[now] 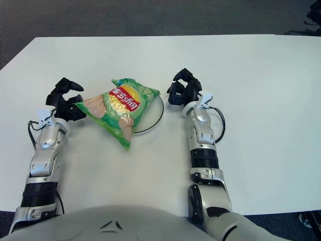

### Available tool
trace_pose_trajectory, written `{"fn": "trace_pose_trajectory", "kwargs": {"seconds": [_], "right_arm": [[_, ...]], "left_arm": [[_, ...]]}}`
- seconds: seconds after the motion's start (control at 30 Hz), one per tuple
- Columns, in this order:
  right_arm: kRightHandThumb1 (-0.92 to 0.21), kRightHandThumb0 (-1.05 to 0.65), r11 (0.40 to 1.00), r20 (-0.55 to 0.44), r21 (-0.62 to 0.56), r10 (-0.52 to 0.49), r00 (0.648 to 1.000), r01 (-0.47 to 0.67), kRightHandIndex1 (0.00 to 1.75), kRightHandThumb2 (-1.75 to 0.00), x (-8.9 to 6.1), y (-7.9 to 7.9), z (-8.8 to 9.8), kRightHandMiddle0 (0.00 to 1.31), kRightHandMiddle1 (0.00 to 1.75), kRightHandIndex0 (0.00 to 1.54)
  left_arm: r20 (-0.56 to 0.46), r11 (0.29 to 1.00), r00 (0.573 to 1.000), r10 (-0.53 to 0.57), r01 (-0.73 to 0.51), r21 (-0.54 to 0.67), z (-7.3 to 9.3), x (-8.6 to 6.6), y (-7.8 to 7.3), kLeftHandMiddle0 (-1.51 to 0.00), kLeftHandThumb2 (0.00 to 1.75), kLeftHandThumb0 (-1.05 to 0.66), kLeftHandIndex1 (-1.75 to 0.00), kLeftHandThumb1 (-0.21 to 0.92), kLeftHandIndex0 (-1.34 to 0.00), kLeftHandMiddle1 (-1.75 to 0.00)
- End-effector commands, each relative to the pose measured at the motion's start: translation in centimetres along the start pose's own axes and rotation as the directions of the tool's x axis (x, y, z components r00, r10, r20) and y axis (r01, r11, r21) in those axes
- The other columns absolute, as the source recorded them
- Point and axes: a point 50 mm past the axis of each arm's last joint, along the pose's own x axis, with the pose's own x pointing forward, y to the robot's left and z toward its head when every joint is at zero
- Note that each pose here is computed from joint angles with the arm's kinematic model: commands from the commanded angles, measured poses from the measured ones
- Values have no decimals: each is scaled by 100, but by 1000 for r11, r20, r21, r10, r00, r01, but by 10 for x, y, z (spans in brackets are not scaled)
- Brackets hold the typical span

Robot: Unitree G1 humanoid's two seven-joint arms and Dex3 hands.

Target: Put the snack into the plate.

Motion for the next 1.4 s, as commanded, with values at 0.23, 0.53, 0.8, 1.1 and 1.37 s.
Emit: {"fn": "trace_pose_trajectory", "kwargs": {"seconds": [0.23,0.53,0.8,1.1,1.37], "right_arm": [[8,-1,1000,-105,6,-23,994,24,167,-175,-22,-10,-27,70,175,92],[8,-1,998,-131,4,-55,990,56,167,-174,-24,-9,-37,68,175,92],[7,-1,998,-127,3,-69,989,70,171,-174,-26,-5,-42,68,175,90],[7,-1,993,-56,86,-74,996,79,173,-175,-30,-5,-44,68,175,89],[7,-1,990,38,127,-67,997,62,171,-175,-33,-7,-46,69,175,90]], "left_arm": [[-118,999,992,32,-31,10,-22,-17,8,-134,135,-49,-175,29,-64,-175],[-158,1000,987,24,-21,17,-21,-19,11,-136,136,-50,-175,28,-65,-175],[-191,1000,981,14,-15,-1,-21,-21,13,-137,136,-50,-175,28,-65,-175],[-178,999,984,24,-28,-18,-21,-22,14,-136,137,-50,-175,28,-65,-175],[-137,996,990,40,-50,-73,-22,-22,13,-133,138,-50,-175,27,-65,-175]]}}
